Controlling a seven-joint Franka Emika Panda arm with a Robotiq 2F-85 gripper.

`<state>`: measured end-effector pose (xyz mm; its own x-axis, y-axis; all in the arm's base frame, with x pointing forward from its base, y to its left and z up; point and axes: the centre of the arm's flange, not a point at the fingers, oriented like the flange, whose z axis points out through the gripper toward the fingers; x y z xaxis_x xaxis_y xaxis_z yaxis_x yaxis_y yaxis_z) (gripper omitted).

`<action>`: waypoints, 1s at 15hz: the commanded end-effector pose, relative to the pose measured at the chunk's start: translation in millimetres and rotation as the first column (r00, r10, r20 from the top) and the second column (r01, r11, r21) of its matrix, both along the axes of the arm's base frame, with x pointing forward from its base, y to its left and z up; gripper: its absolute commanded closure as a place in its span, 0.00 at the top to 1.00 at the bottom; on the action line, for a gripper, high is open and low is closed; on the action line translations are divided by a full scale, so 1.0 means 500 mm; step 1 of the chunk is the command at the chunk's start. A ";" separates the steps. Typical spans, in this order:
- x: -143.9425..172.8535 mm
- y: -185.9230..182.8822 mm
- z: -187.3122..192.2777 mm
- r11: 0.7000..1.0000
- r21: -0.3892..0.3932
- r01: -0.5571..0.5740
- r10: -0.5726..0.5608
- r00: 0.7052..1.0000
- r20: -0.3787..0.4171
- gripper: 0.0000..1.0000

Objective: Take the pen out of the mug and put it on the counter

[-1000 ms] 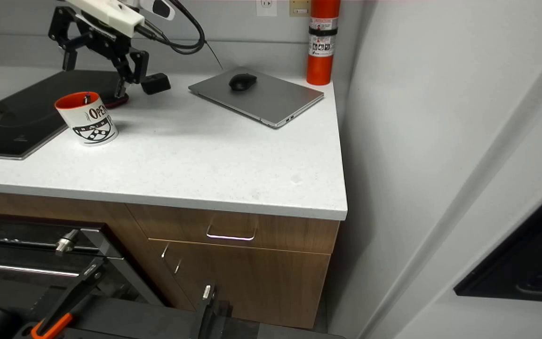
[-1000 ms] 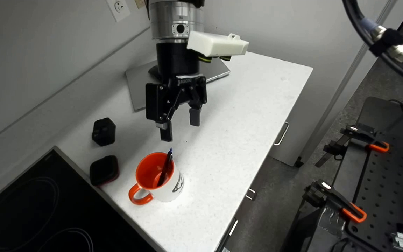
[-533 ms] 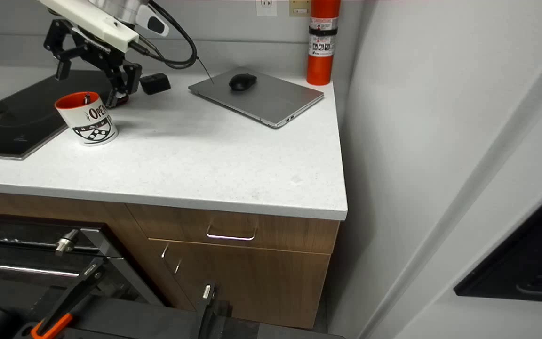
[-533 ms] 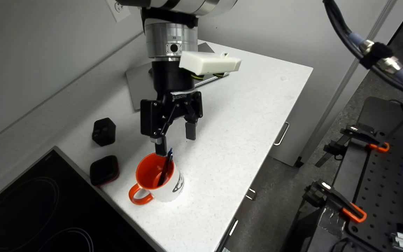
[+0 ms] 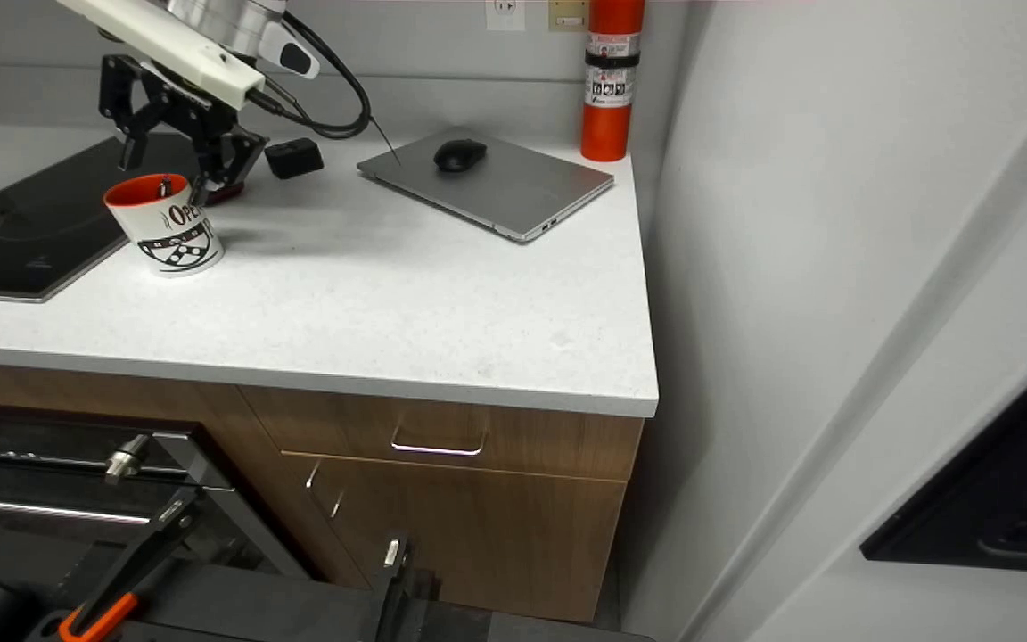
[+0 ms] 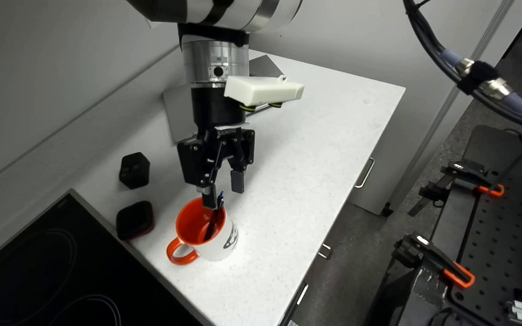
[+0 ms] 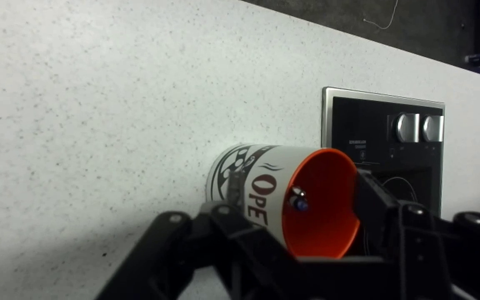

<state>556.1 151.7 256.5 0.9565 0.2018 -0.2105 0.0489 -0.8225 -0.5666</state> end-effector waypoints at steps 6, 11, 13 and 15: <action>0.037 -0.002 -0.015 0.998 0.054 0.029 -0.028 0.999 -0.022 0.01; 0.028 0.009 0.007 0.998 0.060 0.026 -0.025 1.000 -0.012 0.03; 0.006 0.012 0.032 0.998 0.057 0.012 -0.013 1.000 0.012 0.03; -0.022 0.011 0.065 0.998 0.058 -0.004 0.001 0.999 0.049 0.03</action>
<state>565.7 156.7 260.6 0.9596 0.1997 -0.1982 0.0461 -0.8064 -0.5896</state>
